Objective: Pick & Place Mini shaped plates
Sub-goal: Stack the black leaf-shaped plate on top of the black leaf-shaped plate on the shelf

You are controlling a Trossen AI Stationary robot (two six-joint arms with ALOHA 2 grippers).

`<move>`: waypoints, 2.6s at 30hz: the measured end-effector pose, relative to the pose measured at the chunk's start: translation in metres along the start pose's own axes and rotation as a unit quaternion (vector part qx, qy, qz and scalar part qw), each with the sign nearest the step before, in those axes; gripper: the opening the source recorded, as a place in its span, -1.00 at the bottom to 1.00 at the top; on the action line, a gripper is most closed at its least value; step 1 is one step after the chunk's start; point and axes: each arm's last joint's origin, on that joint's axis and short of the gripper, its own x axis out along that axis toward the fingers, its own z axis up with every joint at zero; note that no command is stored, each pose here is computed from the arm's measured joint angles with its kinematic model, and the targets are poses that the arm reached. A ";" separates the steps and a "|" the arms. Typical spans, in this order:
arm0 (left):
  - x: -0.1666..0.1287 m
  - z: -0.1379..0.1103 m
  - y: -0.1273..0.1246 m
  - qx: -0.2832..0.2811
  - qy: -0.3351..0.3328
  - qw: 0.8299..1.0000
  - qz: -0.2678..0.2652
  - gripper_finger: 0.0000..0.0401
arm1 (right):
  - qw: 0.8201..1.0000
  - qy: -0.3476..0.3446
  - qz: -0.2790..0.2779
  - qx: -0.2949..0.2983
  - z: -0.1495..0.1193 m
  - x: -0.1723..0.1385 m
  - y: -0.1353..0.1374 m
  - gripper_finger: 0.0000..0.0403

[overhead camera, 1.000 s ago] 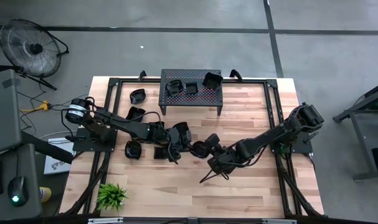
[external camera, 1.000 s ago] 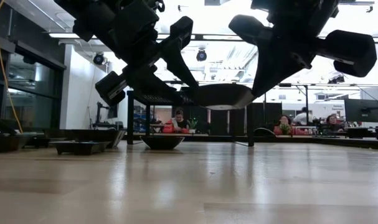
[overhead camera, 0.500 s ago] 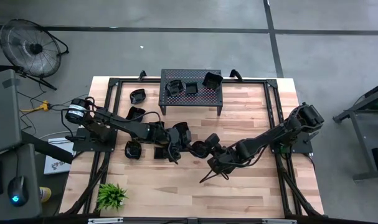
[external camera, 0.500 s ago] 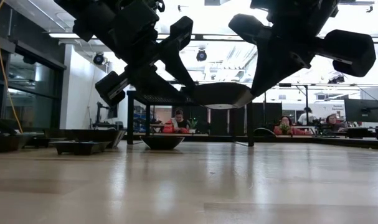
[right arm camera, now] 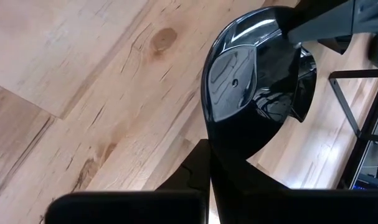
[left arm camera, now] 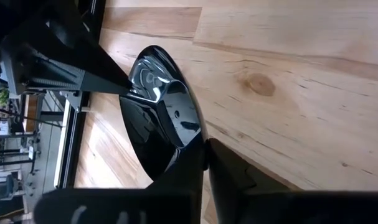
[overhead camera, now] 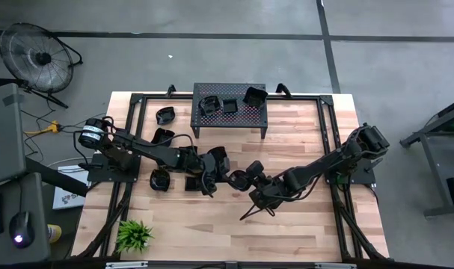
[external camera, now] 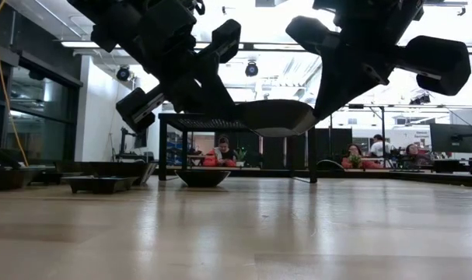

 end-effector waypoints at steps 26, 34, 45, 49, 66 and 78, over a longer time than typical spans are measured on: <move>0.000 0.000 0.000 -0.001 -0.002 1.000 -0.002 -0.98 | 1.000 0.009 -0.024 0.017 -0.001 0.000 -0.001 -0.44; 0.000 -0.001 -0.001 -0.003 0.008 1.000 -0.003 -0.97 | 0.993 0.008 -0.067 0.095 -0.004 -0.015 -0.005 -0.18; -0.003 -0.004 0.007 -0.025 0.108 0.994 0.013 -0.97 | 0.953 0.012 -0.102 0.286 -0.029 -0.056 -0.018 -0.10; -0.009 -0.002 0.017 -0.045 0.150 0.987 0.020 -0.97 | 0.942 0.026 -0.097 0.321 -0.033 -0.057 -0.017 -0.13; -0.054 0.012 0.055 -0.127 0.378 0.916 0.044 -0.97 | 0.905 -0.002 -0.098 0.413 -0.028 -0.055 -0.018 -0.17; -0.086 0.010 0.069 -0.116 0.424 0.897 0.041 -0.97 | 0.902 -0.019 -0.083 0.423 -0.024 -0.055 -0.018 -0.17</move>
